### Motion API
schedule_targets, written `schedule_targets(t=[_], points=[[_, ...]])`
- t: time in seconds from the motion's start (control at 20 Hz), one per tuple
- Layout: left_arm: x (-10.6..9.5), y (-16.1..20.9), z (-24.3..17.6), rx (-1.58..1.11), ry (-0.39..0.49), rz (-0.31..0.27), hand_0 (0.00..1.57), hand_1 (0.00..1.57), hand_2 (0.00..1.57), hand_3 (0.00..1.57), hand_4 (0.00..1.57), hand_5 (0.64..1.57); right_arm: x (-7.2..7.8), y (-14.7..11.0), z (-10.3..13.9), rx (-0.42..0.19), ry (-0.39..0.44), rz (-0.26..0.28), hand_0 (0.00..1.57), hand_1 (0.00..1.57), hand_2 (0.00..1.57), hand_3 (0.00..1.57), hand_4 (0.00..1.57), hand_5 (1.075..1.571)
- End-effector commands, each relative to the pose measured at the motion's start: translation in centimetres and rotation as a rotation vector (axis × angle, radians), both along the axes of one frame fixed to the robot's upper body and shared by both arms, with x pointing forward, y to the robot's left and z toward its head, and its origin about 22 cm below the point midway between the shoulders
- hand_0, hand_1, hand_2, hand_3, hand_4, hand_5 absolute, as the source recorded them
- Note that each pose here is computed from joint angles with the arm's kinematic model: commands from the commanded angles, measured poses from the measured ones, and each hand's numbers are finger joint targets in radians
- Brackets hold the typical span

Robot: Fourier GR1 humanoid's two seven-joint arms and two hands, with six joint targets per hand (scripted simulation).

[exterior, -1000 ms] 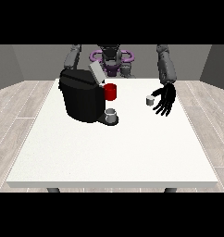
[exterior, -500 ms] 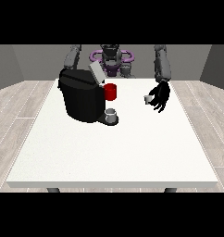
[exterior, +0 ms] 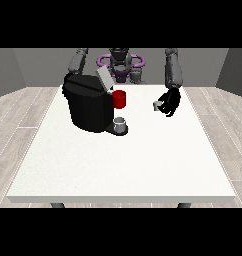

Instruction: Insert the coffee pod into the coffee machine and close the lid

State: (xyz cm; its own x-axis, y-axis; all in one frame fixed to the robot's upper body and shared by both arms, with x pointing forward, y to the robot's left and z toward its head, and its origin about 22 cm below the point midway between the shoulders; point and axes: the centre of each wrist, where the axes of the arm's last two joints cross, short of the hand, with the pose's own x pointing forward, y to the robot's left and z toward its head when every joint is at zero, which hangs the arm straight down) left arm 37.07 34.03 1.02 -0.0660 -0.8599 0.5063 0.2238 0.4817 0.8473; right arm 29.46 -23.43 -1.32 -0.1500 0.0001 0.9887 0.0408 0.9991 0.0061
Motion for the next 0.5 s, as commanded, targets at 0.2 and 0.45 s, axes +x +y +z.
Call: schedule_targets(t=[0.2, 0.45], points=[[0.4, -0.8, -0.4, -0.098, -0.031, -0.057, 1.37, 1.37, 1.38, 1.33, 0.66, 1.571, -0.9, -0.4, -2.4, -0.004, 0.038, -0.038, 0.00, 0.00, 0.00, 0.00, 0.40, 1.571], [2.7, -4.7, 2.5, -0.111, 0.009, -0.101, 1.52, 1.52, 1.47, 1.34, 0.59, 1.571, -0.9, -2.2, -4.7, 0.038, 0.090, -0.068, 0.00, 0.00, 0.00, 0.00, 0.29, 1.571]])
